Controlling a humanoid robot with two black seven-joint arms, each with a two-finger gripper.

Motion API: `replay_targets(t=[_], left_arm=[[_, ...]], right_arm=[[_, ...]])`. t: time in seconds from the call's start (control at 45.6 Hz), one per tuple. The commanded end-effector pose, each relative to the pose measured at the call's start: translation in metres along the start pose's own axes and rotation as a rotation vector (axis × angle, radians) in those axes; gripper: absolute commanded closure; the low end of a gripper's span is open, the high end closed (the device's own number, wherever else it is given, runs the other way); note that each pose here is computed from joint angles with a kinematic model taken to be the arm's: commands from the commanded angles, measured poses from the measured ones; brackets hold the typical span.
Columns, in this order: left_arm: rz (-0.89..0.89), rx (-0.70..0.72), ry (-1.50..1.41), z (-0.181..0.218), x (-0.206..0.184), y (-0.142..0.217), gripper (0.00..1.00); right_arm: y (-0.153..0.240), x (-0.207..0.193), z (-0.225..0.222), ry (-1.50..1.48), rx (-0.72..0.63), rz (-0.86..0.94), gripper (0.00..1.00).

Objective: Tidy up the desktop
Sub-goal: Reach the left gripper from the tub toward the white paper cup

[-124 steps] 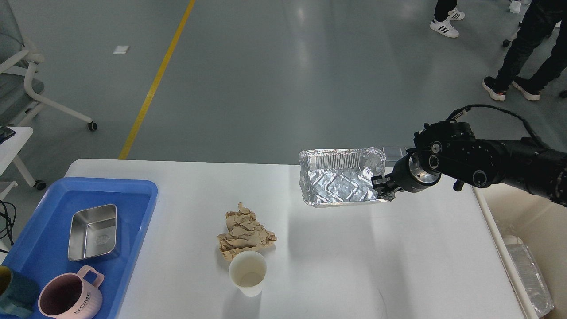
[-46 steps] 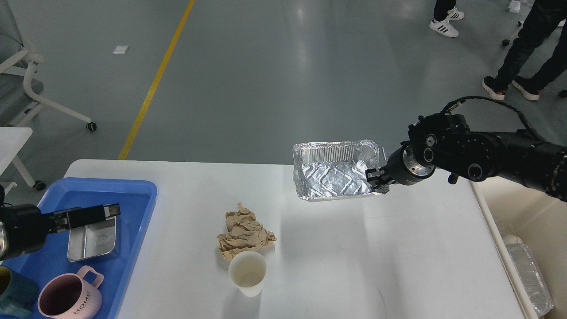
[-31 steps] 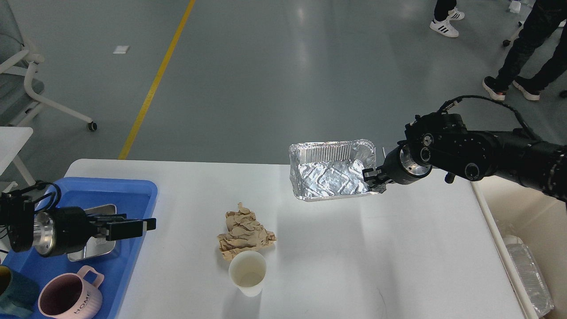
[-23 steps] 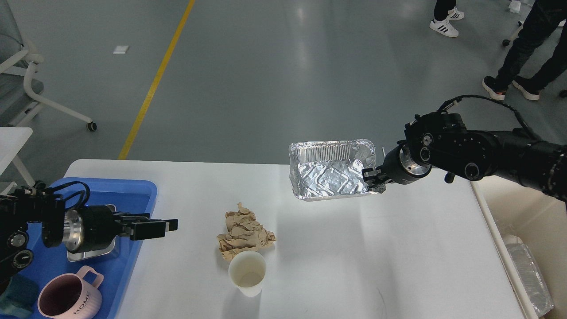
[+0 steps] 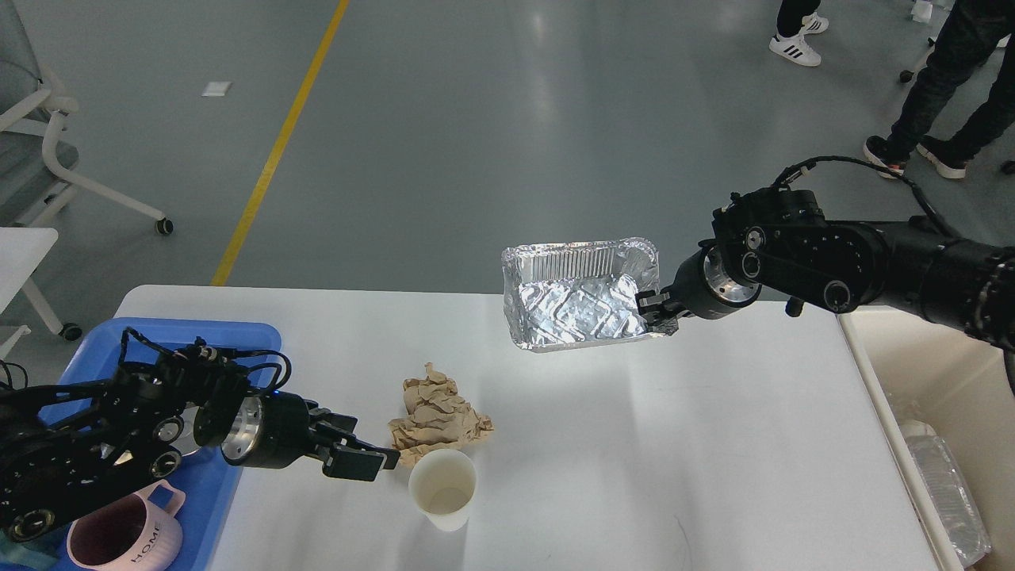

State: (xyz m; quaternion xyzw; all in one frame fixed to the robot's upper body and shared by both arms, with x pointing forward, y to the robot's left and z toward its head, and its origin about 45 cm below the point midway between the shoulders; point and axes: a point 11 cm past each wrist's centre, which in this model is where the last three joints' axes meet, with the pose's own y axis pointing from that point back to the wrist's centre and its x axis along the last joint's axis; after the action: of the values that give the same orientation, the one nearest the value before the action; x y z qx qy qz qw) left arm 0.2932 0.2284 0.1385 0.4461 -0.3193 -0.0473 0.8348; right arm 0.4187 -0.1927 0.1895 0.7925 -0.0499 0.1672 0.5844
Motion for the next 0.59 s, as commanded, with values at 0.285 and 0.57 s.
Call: replay_targets(t=[0.285, 0.57], left_arm=[[-0.047, -0.050, -0.055, 0.019, -0.002, -0.037, 0.17], [-0.068, -0.045, -0.099, 0.009, -0.005, -0.040, 0.42]], right_arm=[[-0.001, 0.004, -0.013, 0.025, 0.010, 0.002, 1.00], [0.000, 0.004, -0.013, 0.026, 0.012, 0.004, 1.00]])
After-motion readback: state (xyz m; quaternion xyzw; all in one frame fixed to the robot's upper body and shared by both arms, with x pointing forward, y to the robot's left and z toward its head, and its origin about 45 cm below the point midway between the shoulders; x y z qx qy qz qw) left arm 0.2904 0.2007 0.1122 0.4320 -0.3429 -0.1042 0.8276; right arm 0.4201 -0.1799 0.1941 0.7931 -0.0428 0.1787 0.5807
